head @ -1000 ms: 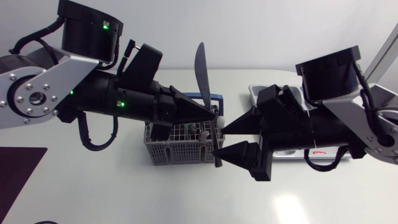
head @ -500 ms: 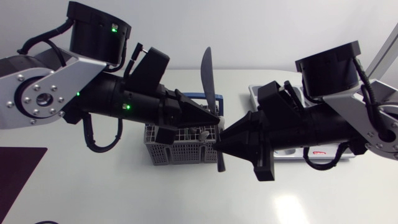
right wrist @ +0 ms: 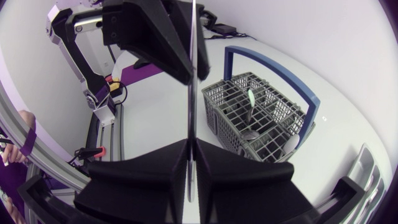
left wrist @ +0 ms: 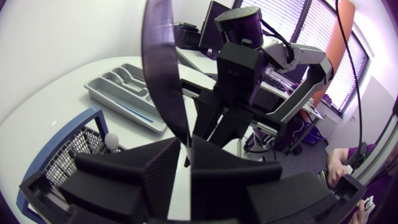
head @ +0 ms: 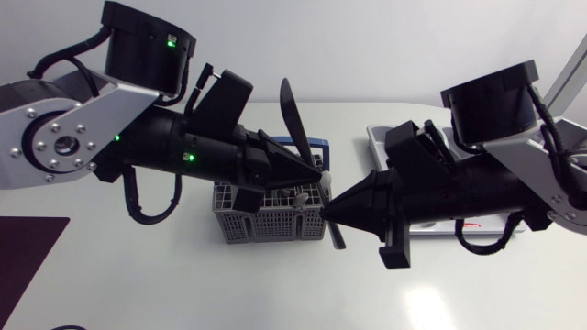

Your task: Unload the cutlery basket into the drawer organizer.

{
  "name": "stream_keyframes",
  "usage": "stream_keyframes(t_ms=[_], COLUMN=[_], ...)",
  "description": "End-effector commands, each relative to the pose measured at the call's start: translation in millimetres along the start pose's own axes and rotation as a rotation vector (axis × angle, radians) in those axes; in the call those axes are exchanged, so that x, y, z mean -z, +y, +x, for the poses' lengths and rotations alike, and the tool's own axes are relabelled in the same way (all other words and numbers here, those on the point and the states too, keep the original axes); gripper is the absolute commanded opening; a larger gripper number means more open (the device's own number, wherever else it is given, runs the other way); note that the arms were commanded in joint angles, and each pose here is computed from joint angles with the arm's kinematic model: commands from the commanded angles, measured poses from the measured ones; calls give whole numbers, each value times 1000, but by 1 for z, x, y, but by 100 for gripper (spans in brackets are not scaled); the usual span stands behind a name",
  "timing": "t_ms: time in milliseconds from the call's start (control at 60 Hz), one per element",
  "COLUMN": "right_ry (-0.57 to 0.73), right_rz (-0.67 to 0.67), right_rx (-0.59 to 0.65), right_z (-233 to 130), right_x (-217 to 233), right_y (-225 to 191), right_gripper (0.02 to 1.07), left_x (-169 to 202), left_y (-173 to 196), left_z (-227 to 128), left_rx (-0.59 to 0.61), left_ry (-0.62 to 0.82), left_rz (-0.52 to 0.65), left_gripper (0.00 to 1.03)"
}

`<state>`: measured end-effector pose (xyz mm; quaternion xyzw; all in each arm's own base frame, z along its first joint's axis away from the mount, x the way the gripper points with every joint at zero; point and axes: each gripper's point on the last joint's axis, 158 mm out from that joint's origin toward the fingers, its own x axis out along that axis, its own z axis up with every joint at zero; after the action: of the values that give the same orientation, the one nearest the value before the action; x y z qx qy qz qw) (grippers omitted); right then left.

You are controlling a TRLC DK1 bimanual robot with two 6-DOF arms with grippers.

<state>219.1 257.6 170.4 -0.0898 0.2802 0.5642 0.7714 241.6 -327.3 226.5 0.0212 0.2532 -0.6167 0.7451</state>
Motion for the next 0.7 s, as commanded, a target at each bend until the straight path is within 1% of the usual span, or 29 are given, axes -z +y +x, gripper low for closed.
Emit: stream_keyframes(t_ms=[0, 17, 50, 100, 133, 200, 250, 300, 367, 417, 467, 550, 633, 683], right_ry=[7, 8, 8, 11, 9, 6, 9, 4, -1, -3, -10, -15, -8, 2], right_rz=[3, 6, 10, 21, 27, 38, 53, 74, 99, 117, 142, 176, 217, 237], right_rx=[-13, -11, 3, 19, 30, 60, 84, 121, 185, 241, 296, 397, 477, 517], right_z=[-3, -4, -6, -10, -13, -20, -24, -32, -44, -54, -67, -93, -114, -125], right_x=[2, 2, 2, 4, 4, 6, 9, 12, 17, 22, 26, 36, 50, 60], right_y=[6, 5, 2, -4, -7, -17, -25, -38, -59, -77, -96, -129, -160, -179], right_gripper=[8, 8, 8, 8, 8, 8, 8, 8, 8, 8, 8, 8, 8, 8], left_x=[-29, -31, -32, -34, -34, -32, -29, -25, -11, -3, 3, 15, 26, 32], left_y=[9, 11, 13, 16, 17, 19, 17, 18, 16, 23, 22, 32, 38, 39], left_z=[-7, -8, -9, -11, -11, -13, -15, -16, -15, -15, -17, -22, -24, -23], left_rx=[-45, -55, -62, -80, -83, -99, -101, -124, -138, -191, -213, -306, -356, -361], left_ry=[-54, -57, -58, -60, -58, -49, -40, -31, 20, 56, 80, 138, 179, 204], left_rz=[40, 40, 41, 40, 38, 36, 35, 40, 45, 50, 78, 114, 140, 147], left_gripper=[73, 80, 86, 90, 90, 94, 94, 96, 96, 96, 96, 96, 96, 96])
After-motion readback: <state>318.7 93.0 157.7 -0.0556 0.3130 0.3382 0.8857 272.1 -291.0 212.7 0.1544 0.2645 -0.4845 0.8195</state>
